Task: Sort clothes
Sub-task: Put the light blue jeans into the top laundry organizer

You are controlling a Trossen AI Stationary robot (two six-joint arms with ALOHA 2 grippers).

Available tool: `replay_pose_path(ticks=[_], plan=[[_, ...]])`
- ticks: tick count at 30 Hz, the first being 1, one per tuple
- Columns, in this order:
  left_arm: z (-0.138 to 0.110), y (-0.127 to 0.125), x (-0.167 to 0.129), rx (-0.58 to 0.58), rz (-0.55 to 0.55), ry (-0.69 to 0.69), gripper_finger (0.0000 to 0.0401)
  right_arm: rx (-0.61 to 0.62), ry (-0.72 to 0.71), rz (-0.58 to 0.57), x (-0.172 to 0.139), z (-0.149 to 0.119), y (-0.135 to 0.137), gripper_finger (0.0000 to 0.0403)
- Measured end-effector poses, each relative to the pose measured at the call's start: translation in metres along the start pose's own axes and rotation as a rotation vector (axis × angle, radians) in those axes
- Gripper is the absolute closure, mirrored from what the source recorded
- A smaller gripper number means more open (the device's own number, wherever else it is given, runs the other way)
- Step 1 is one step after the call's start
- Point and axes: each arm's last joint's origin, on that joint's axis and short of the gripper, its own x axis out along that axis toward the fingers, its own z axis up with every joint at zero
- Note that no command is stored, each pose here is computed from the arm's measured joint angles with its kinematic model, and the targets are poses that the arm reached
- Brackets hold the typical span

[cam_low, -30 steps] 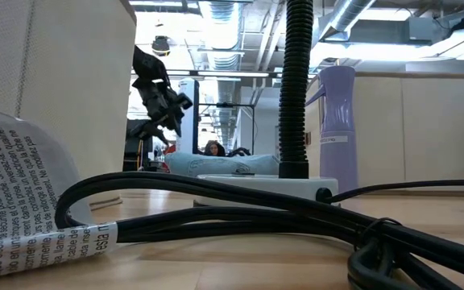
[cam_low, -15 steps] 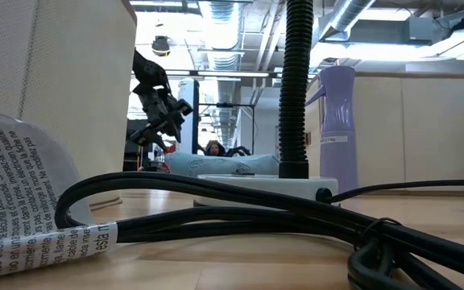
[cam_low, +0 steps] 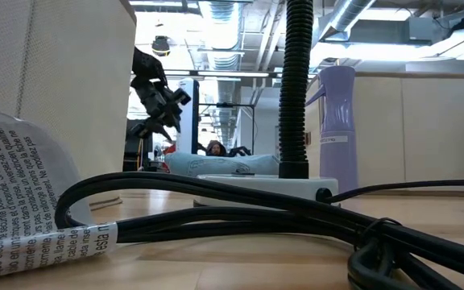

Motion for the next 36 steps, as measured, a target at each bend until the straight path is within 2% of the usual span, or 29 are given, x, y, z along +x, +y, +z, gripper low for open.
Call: replay_pose_path(ticks=[8, 15, 17, 20, 22, 25, 30, 36], plan=[[-0.014, -0.006, -0.036, 0.027, -0.025, -0.090, 0.0259, -0.002, -0.001, -0.001, 0.000, 0.000, 0.000, 0.0241], [-0.050, -0.033, -0.078, 0.157, -0.172, -0.149, 0.0259, -0.002, -0.001, 0.000, 0.000, 0.000, 0.000, 0.0241], [-0.058, -0.042, -0.089, 0.220, -0.155, -0.203, 0.0259, -0.007, -0.001, -0.003, 0.000, 0.000, 0.000, 0.0241], [-0.053, -0.045, -0.098, 0.205, -0.012, -0.337, 0.0259, -0.011, -0.006, -0.019, 0.000, 0.001, -0.003, 0.0241], [-0.042, -0.040, -0.095, 0.170, 0.046, -0.393, 0.0259, -0.015, -0.009, -0.033, 0.000, 0.002, -0.005, 0.0241], [-0.024, -0.030, -0.084, 0.105, 0.041, -0.398, 0.0259, -0.019, -0.016, -0.054, -0.001, 0.003, -0.009, 0.0241], [0.007, -0.003, -0.045, 0.007, 0.121, -0.331, 0.0259, -0.015, -0.027, -0.061, -0.001, 0.004, -0.010, 0.0241], [0.028, 0.026, -0.011, -0.065, 0.193, -0.247, 0.0259, 0.007, -0.028, -0.059, -0.001, 0.004, -0.010, 0.0241]])
